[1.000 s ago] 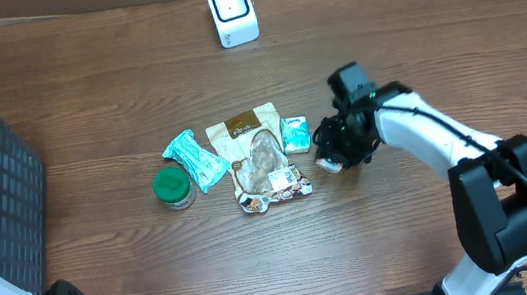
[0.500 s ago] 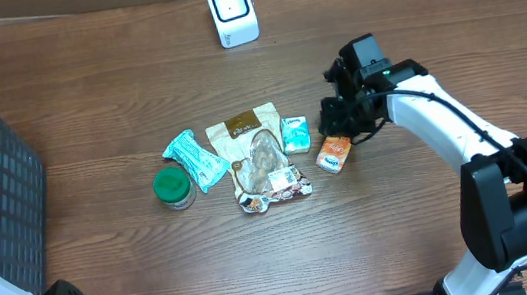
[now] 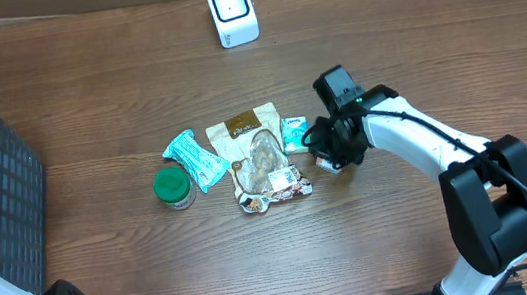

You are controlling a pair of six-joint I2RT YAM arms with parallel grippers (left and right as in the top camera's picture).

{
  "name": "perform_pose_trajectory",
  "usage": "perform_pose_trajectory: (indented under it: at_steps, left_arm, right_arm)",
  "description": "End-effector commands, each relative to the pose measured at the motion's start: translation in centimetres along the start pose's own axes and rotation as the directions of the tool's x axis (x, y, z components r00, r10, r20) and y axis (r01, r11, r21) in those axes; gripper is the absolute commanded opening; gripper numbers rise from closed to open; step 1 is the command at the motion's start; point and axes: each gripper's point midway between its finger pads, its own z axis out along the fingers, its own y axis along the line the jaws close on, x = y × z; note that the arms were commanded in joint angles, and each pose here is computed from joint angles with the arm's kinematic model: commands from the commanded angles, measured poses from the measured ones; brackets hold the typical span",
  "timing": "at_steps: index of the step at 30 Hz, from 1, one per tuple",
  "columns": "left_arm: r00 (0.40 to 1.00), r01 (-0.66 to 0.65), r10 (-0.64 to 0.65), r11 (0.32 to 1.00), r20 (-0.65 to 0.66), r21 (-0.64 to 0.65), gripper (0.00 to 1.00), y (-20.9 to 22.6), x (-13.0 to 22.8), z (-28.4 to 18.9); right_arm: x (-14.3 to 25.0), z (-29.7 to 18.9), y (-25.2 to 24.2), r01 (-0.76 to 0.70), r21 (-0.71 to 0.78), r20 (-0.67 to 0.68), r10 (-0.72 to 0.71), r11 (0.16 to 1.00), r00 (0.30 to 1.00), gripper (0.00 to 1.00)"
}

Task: Scan the item barcode
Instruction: 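Lift the orange box with the right gripper and turn it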

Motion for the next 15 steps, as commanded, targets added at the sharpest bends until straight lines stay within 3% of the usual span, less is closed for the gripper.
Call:
perform_pose_trajectory:
  at_steps: [1, 7, 12, 15]
  left_arm:
    - [1.000, -0.021, 0.021, 1.000, -0.006, 0.008, 1.00, -0.3, 0.2, 0.0]
    - [1.000, -0.021, 0.021, 1.000, -0.006, 0.009, 0.99, -0.3, 0.2, 0.0]
    - [1.000, -0.021, 0.021, 1.000, -0.006, 0.009, 1.00, -0.3, 0.2, 0.0]
    - [1.000, -0.022, 0.022, 1.000, -0.007, 0.009, 1.00, -0.3, 0.2, 0.0]
  right_arm:
    - [-0.1, 0.4, -1.3, -0.036, 0.054, 0.016, 0.035, 0.998, 0.999, 0.04]
    - [-1.0, -0.9, -2.9, 0.000, 0.119, 0.009, -0.001, 0.993, 1.000, 0.04]
    - [-2.1, -2.6, -3.6, 0.143, 0.138, -0.020, -0.142, 0.980, 0.990, 0.04]
    - [-2.4, -3.9, -2.7, 0.304, 0.102, -0.050, -0.300, 0.947, 0.953, 0.05]
